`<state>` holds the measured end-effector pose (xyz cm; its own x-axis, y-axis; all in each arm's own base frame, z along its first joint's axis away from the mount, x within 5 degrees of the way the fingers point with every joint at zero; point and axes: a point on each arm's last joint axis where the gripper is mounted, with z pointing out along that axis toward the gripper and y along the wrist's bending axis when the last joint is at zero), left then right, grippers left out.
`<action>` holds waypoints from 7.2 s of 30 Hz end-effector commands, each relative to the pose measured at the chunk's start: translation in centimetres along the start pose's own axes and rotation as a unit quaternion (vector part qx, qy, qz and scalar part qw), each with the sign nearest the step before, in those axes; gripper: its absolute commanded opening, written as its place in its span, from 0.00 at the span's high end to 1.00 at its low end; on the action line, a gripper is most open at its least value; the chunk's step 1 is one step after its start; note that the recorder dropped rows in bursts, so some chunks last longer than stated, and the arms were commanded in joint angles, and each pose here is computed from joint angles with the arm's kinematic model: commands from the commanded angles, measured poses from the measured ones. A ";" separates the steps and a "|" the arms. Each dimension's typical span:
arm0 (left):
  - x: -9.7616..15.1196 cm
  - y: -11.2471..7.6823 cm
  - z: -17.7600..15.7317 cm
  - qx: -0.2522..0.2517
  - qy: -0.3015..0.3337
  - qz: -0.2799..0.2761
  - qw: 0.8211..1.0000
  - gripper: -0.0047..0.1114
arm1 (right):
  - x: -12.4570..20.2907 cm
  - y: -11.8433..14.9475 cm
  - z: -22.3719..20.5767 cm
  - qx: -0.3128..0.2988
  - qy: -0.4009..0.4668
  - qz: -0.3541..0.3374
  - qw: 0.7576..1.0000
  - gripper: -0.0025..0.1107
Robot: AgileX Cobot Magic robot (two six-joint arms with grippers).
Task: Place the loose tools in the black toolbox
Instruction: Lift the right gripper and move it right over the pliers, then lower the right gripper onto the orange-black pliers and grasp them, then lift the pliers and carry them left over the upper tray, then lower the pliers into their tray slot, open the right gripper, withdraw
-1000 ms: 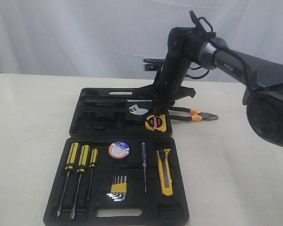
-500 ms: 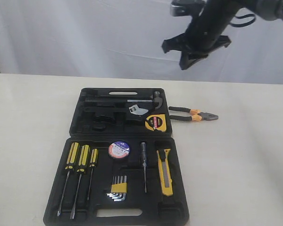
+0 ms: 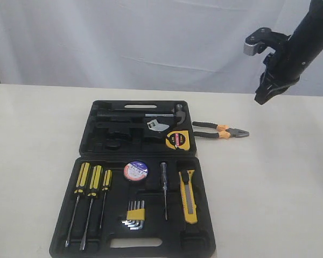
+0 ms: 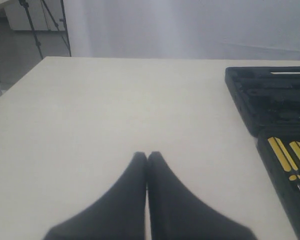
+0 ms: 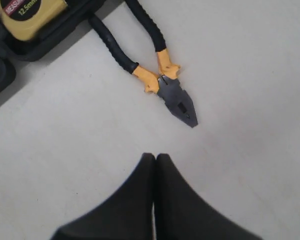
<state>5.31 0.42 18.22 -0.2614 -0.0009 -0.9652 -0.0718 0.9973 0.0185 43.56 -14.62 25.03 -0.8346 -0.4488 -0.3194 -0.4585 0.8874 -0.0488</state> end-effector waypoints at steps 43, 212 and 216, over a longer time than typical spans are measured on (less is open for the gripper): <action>0.0 -0.1 0.0 0.004 -0.004 -0.005 1.000 0.96 | -0.9 -0.6 4.3 0.012 -0.019 -0.190 0.982 0.98; 0.0 -0.1 0.0 0.004 -0.004 -0.005 1.000 0.96 | -16.5 20.6 11.2 0.015 -0.031 -0.383 0.923 0.98; 0.0 -0.1 0.0 0.004 -0.004 -0.005 1.000 0.96 | -16.5 20.7 11.4 0.013 -0.032 -0.368 0.929 0.98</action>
<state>5.31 0.42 18.22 -0.2614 -0.0009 -0.9652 -0.0718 0.9973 0.0185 51.13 12.52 17.96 -0.2533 -0.9402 -0.2277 -0.9069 0.3127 -0.2824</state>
